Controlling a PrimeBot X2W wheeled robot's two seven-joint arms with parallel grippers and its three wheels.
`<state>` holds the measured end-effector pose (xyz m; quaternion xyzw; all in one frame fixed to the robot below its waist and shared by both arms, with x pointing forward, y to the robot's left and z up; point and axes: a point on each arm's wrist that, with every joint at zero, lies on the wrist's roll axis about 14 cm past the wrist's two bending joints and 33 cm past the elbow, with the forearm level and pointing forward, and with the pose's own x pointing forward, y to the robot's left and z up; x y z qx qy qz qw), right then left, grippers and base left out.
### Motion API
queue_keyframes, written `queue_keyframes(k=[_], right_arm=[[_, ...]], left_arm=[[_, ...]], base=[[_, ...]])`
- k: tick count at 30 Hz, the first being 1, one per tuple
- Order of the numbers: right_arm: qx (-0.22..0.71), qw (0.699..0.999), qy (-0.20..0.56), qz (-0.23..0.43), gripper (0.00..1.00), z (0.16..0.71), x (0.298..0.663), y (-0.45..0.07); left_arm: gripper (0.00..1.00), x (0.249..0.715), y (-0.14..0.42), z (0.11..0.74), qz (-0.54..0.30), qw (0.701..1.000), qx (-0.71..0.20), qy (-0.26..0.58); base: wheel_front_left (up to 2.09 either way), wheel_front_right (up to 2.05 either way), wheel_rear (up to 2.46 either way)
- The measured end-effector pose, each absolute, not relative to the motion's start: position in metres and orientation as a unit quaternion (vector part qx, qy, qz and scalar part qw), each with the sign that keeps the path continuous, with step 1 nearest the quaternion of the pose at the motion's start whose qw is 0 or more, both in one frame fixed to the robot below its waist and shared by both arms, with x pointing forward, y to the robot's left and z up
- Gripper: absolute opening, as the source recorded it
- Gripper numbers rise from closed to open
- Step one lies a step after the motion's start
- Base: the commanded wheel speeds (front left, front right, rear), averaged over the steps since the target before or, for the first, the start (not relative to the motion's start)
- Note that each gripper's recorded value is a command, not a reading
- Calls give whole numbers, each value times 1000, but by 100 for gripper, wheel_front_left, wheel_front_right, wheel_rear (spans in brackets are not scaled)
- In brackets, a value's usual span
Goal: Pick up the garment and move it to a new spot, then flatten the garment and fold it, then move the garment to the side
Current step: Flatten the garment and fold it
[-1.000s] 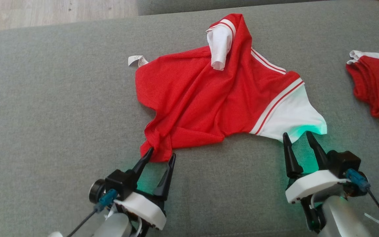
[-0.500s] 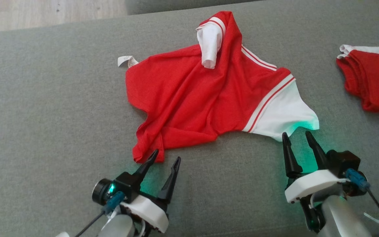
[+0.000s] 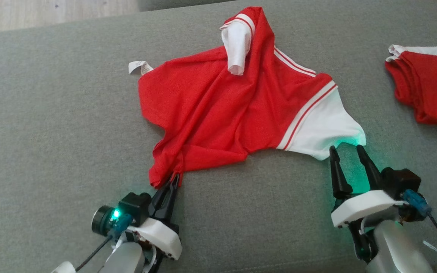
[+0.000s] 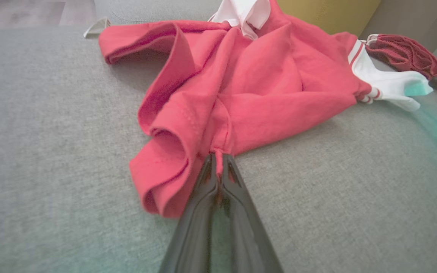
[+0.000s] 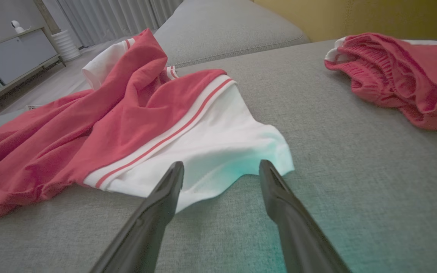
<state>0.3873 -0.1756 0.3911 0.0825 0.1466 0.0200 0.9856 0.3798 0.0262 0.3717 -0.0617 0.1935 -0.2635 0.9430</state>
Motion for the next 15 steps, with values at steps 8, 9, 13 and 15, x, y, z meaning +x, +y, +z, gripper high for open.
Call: queue_keyframes(k=[8,9,13,15], right_arm=[[93,987,126,24,100,405,393,-171],[95,988,122,23,100,408,394,-171],[101,989,105,28,100,420,394,-167],[102,989,103,30,100,421,393,-166]], left_arm=[[0,387,53,413,-217,965,-83,125],[0,385,64,417,-200,969,-85,118],[42,363,103,412,-145,979,-76,121],[100,357,112,410,-132,981,-73,124]], base=[[0,0,0],[0,0,0],[0,0,0],[0,0,0]])
